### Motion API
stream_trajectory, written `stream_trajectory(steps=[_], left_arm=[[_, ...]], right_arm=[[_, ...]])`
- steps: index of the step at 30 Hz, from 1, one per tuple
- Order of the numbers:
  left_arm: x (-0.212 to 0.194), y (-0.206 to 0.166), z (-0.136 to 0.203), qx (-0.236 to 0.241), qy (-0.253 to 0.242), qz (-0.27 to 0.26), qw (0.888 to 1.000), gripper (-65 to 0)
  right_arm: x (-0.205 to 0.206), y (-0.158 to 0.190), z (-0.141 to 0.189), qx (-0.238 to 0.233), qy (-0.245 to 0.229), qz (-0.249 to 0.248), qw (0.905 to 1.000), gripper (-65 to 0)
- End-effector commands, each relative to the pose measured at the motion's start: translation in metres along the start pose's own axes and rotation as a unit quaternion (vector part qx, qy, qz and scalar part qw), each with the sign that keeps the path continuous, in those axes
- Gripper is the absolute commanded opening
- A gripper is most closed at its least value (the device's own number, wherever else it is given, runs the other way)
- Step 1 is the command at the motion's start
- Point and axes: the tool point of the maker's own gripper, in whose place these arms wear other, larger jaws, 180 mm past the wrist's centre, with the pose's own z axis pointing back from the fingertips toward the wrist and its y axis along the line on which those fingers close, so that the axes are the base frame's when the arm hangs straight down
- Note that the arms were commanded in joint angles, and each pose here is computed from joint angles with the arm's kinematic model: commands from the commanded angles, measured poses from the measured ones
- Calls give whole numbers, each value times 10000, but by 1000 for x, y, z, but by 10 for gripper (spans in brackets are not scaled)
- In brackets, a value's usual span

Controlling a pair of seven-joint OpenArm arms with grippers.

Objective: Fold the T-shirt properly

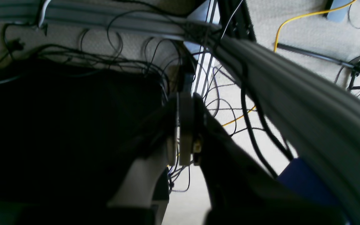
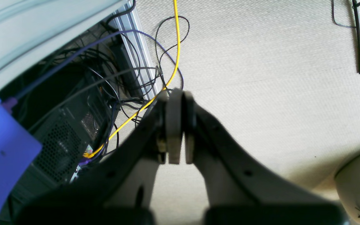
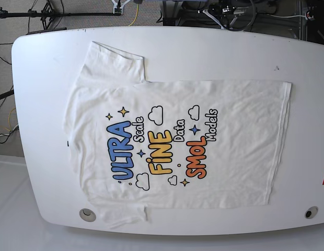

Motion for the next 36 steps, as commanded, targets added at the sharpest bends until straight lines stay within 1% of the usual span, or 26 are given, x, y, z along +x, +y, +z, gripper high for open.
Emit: stream_trajectory(steps=[1,11,13,19,23,25,33,36], left_arm=[[-18,37,15,335,-273,-91,9990,-650],[-11,58,29,494,-642,66,9967,-650],[-14,61,36,483,-725,140,9961,-650],[-11,65,43,483,-864,247,9948,-650],[-11,66,46,469,-917,300,9942,-650],[-17,69,49,501,-877,281,9945,-650],[-28,71,53,520,-848,172,9949,-650],[-34,77,55,563,-836,133,9948,-650]], right_arm=[[-22,-25,5,-158,-171,68,9997,-642],[-26,-45,10,-275,-409,-79,9988,-642],[-27,-53,13,-310,-527,-117,9981,-645],[-26,-58,16,-303,-655,-128,9973,-647],[-28,-60,19,-287,-719,-114,9969,-647],[-30,-59,19,-232,-694,-40,9973,-650],[-37,-64,24,-232,-718,-1,9971,-650],[-44,-64,26,-249,-686,36,9973,-649]])
